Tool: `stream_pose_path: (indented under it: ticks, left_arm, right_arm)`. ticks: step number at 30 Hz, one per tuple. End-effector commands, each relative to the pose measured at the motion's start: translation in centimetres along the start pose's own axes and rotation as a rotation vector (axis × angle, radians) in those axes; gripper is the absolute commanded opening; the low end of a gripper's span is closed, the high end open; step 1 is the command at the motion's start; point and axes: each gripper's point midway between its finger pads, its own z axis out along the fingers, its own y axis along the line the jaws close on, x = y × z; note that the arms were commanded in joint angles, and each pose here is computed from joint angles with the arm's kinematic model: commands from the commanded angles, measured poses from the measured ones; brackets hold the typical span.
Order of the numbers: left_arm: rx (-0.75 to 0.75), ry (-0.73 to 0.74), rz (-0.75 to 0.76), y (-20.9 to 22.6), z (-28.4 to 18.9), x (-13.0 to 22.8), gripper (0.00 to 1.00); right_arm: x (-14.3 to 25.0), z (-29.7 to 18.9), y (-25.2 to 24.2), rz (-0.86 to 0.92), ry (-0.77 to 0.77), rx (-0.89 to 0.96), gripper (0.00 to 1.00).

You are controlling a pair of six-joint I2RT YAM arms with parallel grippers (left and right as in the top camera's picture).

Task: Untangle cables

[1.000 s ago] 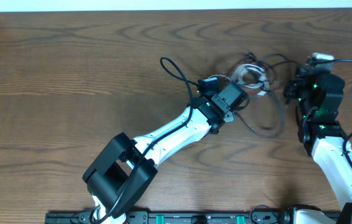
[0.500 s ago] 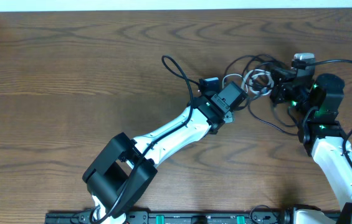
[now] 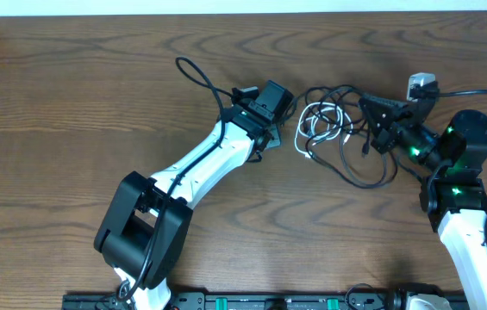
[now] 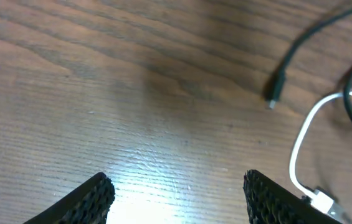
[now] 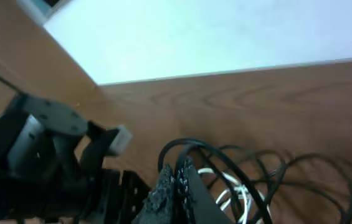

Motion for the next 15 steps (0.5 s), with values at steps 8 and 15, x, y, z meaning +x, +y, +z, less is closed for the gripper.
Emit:
stream_pose_path:
  ticks: [8,15]
  left_arm:
    - [0.288,0.007,0.339,-5.2,-2.1,0.1,0.68]
    - [0.291,0.005,0.338,-5.2,-2.1,0.1,0.69]
  right_arm:
    - [4.2,0.5,-0.9,-0.049,0.152,-0.007,0.28]
    - [7.0,1.0,-2.8,-0.004,0.244,0.033,0.69]
